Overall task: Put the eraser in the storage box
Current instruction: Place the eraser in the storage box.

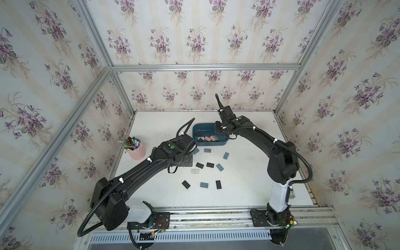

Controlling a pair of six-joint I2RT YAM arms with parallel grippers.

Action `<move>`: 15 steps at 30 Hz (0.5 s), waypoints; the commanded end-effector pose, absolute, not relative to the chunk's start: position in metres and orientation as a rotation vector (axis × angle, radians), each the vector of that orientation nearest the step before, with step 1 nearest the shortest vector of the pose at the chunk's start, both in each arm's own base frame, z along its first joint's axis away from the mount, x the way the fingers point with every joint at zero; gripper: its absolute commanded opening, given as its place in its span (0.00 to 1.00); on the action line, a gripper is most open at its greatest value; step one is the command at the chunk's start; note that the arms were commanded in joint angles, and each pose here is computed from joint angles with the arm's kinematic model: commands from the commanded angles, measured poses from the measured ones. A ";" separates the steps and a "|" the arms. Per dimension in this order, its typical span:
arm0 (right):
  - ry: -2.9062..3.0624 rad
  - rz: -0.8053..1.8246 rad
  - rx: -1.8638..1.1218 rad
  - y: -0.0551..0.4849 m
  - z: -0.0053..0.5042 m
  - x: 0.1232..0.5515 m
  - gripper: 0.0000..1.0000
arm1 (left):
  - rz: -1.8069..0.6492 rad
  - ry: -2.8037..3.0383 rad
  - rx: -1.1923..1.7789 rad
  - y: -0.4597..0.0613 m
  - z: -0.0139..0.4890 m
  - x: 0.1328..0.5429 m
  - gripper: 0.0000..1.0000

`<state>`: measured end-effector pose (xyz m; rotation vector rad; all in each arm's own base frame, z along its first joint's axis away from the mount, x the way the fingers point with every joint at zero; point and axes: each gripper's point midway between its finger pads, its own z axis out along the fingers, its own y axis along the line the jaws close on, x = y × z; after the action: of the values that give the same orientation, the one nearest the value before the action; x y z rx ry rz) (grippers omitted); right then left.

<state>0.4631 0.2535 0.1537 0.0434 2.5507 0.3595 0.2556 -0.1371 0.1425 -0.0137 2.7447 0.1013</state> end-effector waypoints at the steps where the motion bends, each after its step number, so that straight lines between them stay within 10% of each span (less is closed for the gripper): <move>1: 2.631 0.320 0.019 0.247 0.132 0.474 0.46 | 0.057 2.759 -0.077 -0.139 0.135 0.251 1.00; 15: 2.734 0.253 -0.024 0.253 0.071 0.488 0.53 | 0.027 2.884 -0.144 -0.139 0.091 0.225 1.00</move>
<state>0.4904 0.2542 0.0768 -0.0021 2.7145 0.2710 0.2278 -0.1347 0.0979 -0.0966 2.8654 0.0597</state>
